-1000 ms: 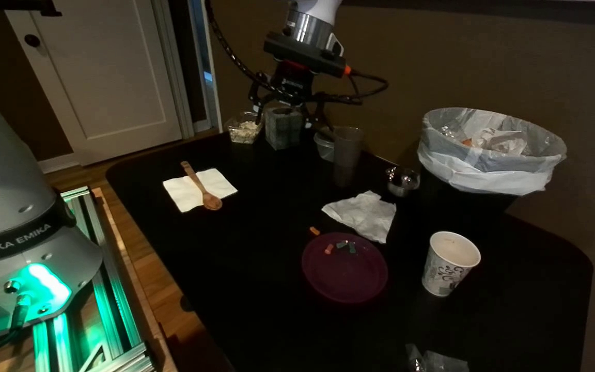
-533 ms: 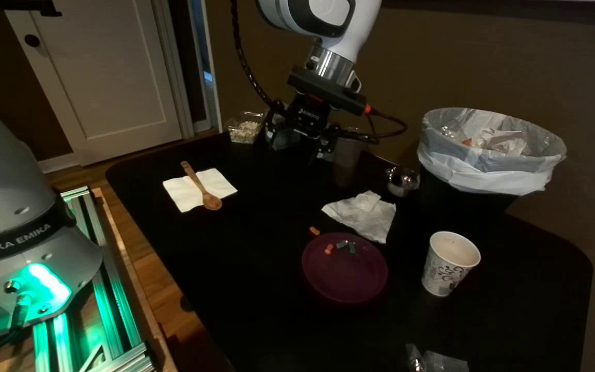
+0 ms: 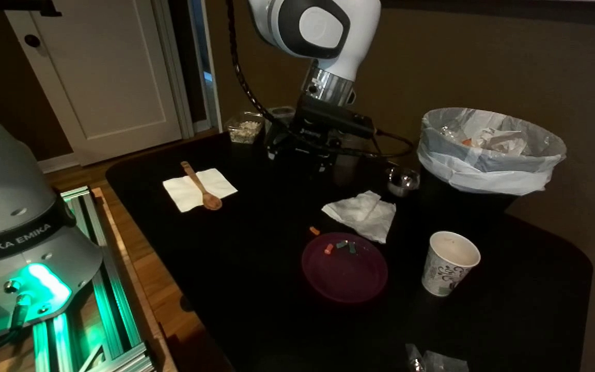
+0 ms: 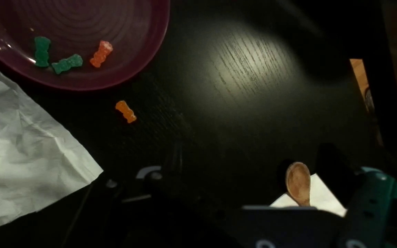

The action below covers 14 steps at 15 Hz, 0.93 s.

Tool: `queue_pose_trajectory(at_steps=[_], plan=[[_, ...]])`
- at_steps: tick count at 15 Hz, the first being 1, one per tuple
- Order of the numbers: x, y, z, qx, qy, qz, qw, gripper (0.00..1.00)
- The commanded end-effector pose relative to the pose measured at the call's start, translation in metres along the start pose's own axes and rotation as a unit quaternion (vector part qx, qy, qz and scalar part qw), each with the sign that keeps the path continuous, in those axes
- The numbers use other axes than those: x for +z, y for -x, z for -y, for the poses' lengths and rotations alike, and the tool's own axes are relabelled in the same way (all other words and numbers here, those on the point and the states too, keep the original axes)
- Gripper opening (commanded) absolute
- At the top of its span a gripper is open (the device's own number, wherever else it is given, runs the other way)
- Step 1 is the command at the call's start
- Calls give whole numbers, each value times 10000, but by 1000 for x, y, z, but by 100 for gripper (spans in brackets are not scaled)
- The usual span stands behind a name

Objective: Pick up the candy on the table surface and place it on the purple plate

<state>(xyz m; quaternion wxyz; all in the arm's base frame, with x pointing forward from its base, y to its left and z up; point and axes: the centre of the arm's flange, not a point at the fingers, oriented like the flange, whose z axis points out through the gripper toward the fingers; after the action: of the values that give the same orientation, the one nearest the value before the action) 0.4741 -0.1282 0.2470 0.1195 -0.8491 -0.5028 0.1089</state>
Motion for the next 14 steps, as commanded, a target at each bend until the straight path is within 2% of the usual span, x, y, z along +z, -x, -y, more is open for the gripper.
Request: queue_pose_trajectory(at_steps=[1,5,6,9,10,14], plan=[[30,17,8,-252,131,-532,9982,100],[55,12,24,-36,297,-1099,9935,100],[41,14,12,-70,170,-849,9962,100],[43,13,13,-82,187,-859,9961,100],[49,7,11,-287,394,-1031,9935,100],[63,-12,-15,-707,1102,-707,9889,100]])
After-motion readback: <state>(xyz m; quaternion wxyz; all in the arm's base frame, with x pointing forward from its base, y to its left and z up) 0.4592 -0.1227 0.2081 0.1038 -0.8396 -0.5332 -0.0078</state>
